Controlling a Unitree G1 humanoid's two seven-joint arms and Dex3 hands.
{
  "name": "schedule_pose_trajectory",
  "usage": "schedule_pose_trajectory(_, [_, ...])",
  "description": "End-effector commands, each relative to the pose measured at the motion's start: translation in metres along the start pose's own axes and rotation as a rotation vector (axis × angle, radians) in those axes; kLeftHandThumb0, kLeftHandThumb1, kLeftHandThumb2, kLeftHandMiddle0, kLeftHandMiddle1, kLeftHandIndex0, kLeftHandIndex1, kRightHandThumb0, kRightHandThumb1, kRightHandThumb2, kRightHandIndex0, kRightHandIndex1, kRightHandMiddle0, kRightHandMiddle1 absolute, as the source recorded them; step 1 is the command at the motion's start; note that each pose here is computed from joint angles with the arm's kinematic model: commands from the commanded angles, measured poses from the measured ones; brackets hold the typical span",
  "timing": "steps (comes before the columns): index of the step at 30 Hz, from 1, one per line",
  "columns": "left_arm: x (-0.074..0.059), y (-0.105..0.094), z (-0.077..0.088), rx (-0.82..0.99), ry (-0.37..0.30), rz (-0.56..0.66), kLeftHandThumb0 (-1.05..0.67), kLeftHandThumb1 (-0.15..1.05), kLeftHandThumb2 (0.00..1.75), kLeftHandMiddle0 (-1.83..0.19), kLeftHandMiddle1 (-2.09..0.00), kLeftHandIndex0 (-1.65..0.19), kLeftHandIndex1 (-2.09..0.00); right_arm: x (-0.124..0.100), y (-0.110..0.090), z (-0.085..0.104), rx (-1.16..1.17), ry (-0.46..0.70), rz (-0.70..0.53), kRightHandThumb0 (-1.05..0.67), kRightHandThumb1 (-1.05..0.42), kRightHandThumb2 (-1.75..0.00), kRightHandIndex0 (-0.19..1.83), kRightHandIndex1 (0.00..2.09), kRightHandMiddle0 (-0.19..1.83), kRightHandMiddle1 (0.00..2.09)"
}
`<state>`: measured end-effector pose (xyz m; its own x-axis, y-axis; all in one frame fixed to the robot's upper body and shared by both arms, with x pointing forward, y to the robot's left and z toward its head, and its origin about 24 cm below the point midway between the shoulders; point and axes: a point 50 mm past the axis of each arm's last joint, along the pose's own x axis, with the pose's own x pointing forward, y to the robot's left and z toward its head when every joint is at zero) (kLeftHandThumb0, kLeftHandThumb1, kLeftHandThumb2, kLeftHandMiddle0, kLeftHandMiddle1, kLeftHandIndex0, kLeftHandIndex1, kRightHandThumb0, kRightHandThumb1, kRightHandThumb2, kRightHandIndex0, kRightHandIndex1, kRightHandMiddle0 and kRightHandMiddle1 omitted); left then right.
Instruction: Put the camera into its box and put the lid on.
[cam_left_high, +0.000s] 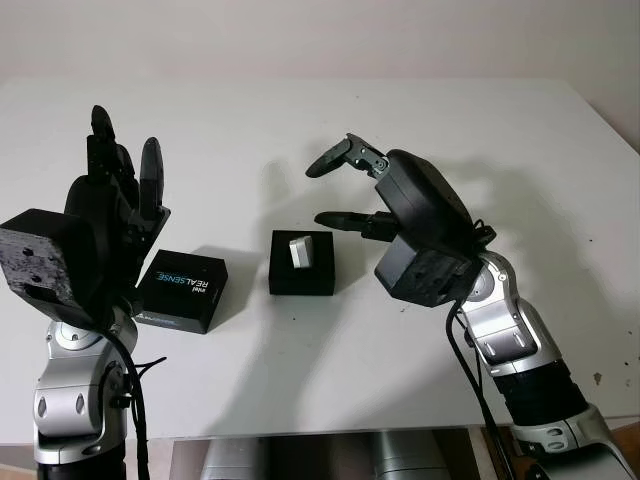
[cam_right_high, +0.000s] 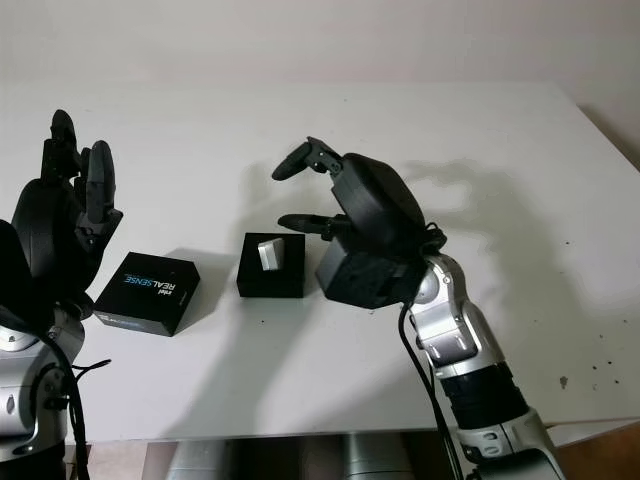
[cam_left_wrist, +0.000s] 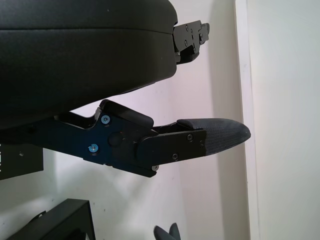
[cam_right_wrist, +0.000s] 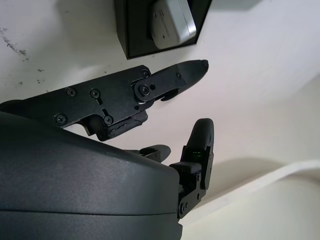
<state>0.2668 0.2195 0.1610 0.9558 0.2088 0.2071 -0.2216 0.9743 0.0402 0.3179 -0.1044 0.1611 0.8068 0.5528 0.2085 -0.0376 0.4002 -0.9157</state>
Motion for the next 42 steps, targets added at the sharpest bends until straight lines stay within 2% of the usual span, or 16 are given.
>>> schedule_pose_trajectory(1, [0.003,-0.001,0.005,0.004,-0.021,-0.002,-0.72,1.05,0.54,0.19,-0.01,0.19,0.0,0.005,-0.009,0.004,-0.121,-0.069,0.021,-0.54,-0.94,-0.05,0.31,0.01,0.26,0.7])
schedule_pose_trajectory(5, [0.003,-0.001,0.005,0.01,-0.021,-0.001,-0.72,1.05,0.55,0.19,-0.01,0.19,0.0,0.011,-0.015,0.005,-0.264,-0.182,0.041,-0.55,-0.93,-0.05,0.3,0.04,0.35,0.59])
schedule_pose_trajectory(11, [0.002,-0.001,0.004,-0.004,-0.024,0.002,-0.71,1.05,0.54,0.19,-0.02,0.19,0.0,0.023,-0.023,0.005,-0.412,-0.422,0.099,-0.46,-0.9,-0.05,0.3,0.04,0.43,0.55])
schedule_pose_trajectory(16, [0.001,-0.001,0.003,-0.01,-0.02,0.006,-0.73,1.05,0.52,0.19,-0.01,0.19,0.0,0.032,-0.027,0.002,-0.489,-0.523,0.118,-0.43,-0.9,-0.05,0.33,0.06,0.51,0.55])
schedule_pose_trajectory(25, [0.001,-0.001,0.002,-0.009,-0.015,0.007,-0.73,1.05,0.52,0.19,0.0,0.19,0.0,0.042,-0.029,0.005,-0.539,-0.624,0.128,-0.35,-0.94,-0.06,0.36,0.07,0.55,0.55])
schedule_pose_trajectory(35, [-0.001,-0.001,0.003,-0.003,-0.019,0.009,-0.73,1.05,0.53,0.19,0.0,0.19,0.0,0.048,-0.017,0.003,-0.618,-0.686,0.164,-0.38,-0.94,-0.05,0.39,0.07,0.59,0.64])
schedule_pose_trajectory(42, [-0.001,-0.001,0.003,0.001,-0.02,0.012,-0.71,1.05,0.55,0.19,0.0,0.19,0.0,0.047,-0.009,-0.001,-0.65,-0.715,0.228,-0.39,-0.95,-0.05,0.39,0.06,0.49,0.89])
